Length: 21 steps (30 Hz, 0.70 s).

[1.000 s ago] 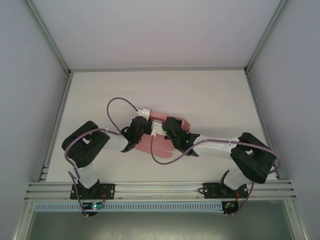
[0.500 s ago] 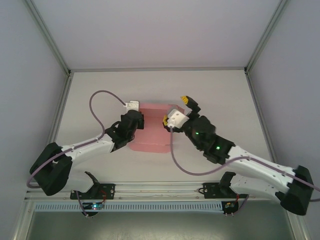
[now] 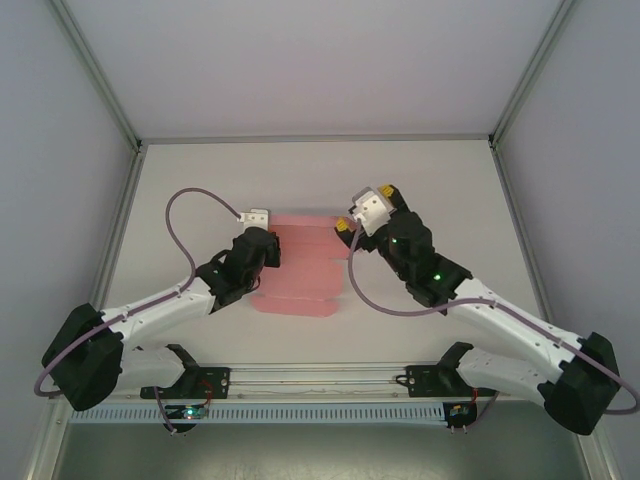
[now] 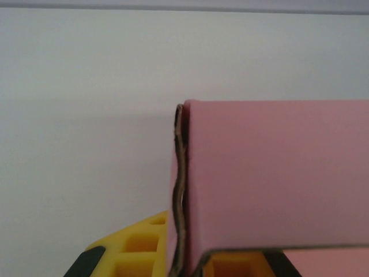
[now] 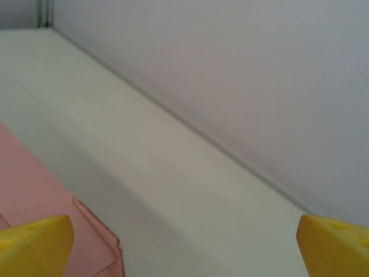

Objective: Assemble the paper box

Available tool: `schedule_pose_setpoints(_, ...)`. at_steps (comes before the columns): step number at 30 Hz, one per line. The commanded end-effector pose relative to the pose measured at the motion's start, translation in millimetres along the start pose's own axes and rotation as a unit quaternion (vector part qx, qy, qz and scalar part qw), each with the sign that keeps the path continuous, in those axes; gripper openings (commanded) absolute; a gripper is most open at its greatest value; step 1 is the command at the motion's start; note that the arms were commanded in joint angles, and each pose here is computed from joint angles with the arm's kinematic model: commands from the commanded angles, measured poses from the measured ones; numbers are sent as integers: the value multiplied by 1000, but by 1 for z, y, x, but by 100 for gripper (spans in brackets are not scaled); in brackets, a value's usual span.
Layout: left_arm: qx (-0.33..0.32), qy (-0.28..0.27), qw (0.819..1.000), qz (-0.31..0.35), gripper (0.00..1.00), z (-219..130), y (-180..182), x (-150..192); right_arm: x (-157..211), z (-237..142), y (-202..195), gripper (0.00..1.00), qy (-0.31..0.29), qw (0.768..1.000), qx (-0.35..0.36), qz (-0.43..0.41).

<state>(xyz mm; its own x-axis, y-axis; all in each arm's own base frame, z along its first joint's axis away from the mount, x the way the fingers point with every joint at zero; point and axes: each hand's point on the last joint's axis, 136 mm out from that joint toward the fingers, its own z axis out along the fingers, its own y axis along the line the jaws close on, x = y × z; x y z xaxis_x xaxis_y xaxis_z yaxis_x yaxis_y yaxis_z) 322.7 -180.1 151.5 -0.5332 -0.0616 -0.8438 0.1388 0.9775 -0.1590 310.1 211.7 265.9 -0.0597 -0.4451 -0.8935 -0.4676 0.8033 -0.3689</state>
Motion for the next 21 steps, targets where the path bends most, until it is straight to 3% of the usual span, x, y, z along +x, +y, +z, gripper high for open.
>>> schedule_pose_setpoints(1, 6, 1, 1000, -15, 0, -7, -1, 1, 0, 5, 5, 98, 16, 999, -17, 24)
schedule_pose_setpoints(12, 51, -4, 998, -23, 0, -15, -13, 0, 8, 13, 52, 98, 3, 991, -131, 41)
schedule_pose_setpoints(21, 91, 6, 995, -40, 0, -15, -28, 3, -16, 24, 51, 98, -77, 986, -115, 93)
